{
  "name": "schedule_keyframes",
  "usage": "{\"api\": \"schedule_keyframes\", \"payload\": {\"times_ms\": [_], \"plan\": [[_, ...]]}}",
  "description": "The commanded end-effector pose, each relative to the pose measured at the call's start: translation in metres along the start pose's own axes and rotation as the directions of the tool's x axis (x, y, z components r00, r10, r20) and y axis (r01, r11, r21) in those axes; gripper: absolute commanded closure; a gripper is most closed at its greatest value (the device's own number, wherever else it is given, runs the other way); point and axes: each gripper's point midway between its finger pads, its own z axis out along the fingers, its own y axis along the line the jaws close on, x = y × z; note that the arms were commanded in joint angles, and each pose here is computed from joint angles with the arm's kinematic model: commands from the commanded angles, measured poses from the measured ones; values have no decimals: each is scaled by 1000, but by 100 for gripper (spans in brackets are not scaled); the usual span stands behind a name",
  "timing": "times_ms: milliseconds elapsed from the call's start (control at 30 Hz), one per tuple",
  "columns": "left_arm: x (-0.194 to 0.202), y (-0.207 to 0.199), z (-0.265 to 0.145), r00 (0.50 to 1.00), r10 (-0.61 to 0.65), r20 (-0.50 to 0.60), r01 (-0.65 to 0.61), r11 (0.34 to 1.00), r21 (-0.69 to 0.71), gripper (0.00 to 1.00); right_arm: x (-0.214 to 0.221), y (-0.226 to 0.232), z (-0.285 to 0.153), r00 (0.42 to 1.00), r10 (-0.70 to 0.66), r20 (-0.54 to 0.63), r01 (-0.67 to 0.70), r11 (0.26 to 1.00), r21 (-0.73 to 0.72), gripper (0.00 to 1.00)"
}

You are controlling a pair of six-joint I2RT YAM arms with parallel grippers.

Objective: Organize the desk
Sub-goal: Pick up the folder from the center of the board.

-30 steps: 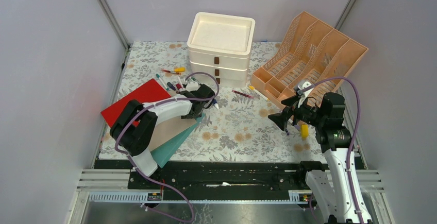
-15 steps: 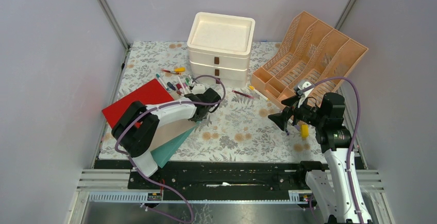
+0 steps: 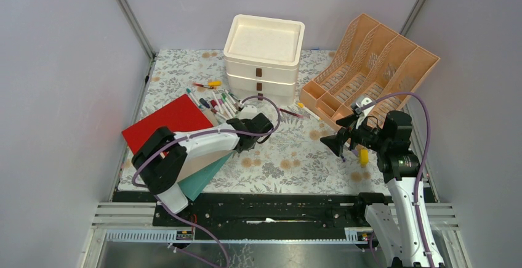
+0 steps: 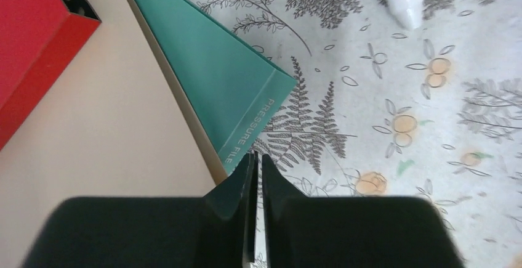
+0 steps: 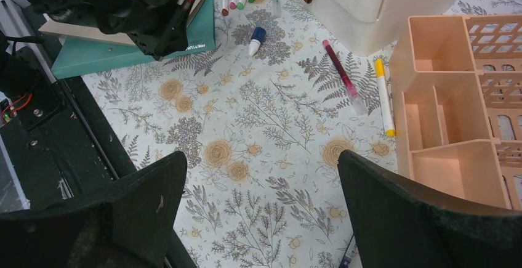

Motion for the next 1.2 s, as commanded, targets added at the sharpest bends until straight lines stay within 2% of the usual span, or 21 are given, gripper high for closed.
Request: {"api": "schedule_keyframes", "payload": {"times_ms": [0, 167, 267, 367, 533, 867, 1167], "plan": [[-31, 4, -33, 991, 26, 132, -33, 998, 51, 80, -6, 2, -2, 999, -29, 19, 30, 1000, -6, 0], [-43, 10, -58, 972, 67, 226, -99, 986, 135, 37, -7, 3, -2, 999, -35, 23, 36, 999, -8, 0], [-55, 18, -73, 952, 86, 293, -135, 979, 153, 3, -7, 3, -2, 999, -33, 22, 33, 999, -12, 0], [-63, 20, -82, 943, 97, 320, -166, 967, 194, 1, -7, 4, -2, 999, -34, 23, 34, 999, -13, 0], [-58, 19, -82, 943, 168, 286, -246, 933, 263, 1, -7, 3, -2, 999, -34, 22, 34, 999, -11, 0], [-27, 19, -43, 883, 442, 158, -464, 874, 148, 2, -6, 2, -2, 999, -35, 20, 36, 999, -9, 0], [-9, 24, -13, 806, 583, 105, -589, 807, 40, 6, -7, 5, -2, 999, -37, 25, 38, 999, -21, 0]]}}
